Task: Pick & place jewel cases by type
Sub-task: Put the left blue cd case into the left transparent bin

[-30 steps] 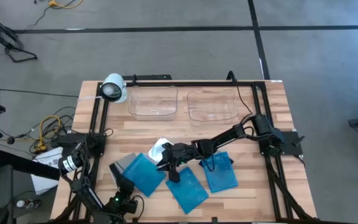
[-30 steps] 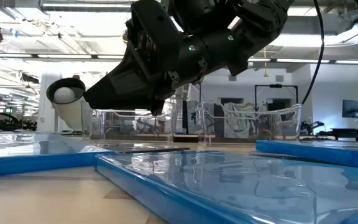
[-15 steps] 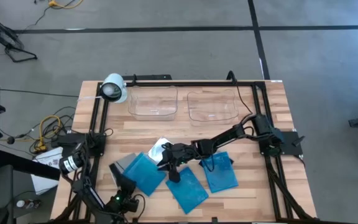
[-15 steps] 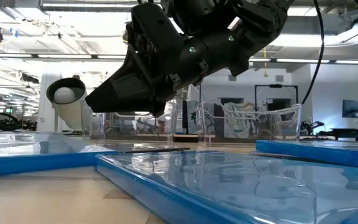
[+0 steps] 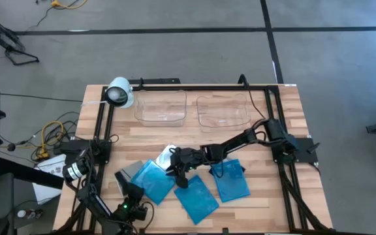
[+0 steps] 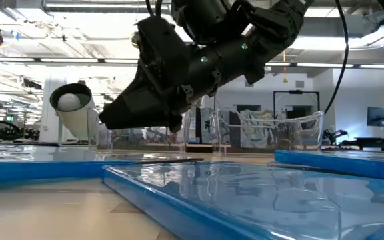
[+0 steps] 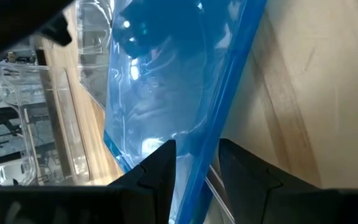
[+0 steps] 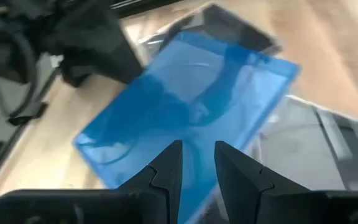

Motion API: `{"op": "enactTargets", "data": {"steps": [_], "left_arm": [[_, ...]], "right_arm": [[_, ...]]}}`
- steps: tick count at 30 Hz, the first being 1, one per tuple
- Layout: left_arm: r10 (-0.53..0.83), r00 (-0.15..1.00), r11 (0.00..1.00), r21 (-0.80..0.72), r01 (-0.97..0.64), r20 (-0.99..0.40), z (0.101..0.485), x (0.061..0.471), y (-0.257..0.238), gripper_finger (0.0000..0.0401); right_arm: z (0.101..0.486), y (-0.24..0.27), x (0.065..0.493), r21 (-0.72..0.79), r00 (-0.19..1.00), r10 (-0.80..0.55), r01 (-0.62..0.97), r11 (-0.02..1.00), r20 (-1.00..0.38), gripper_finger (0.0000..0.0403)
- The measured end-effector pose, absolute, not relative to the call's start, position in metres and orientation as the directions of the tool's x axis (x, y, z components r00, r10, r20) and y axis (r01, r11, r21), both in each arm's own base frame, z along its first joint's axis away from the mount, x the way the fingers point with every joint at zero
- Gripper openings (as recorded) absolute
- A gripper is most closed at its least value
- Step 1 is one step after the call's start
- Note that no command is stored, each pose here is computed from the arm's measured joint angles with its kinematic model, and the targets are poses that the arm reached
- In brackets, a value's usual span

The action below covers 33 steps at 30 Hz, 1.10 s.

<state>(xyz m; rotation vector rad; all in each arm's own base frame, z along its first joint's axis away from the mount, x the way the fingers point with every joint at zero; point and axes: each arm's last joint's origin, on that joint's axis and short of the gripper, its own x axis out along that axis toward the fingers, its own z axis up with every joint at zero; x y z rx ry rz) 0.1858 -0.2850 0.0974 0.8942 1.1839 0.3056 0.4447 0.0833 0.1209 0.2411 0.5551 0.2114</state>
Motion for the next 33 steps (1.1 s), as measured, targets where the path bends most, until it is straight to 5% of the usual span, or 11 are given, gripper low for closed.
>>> {"op": "enactTargets", "data": {"steps": [13,33], "left_arm": [[0.619,0.378,0.650,0.719,0.247,-0.689,0.0961,0.1863,-0.2869,0.0116],[0.614,0.351,0.687,0.697,0.204,-0.707,0.0960,0.1852,-0.2874,0.0116]], "right_arm": [[0.1194,0.0861,0.4434,0.215,0.828,0.235,-0.141,0.966,-0.510,0.0084],[0.1193,0.0859,0.4436,0.134,0.841,0.181,-0.130,0.982,-0.511,0.0002]]}}
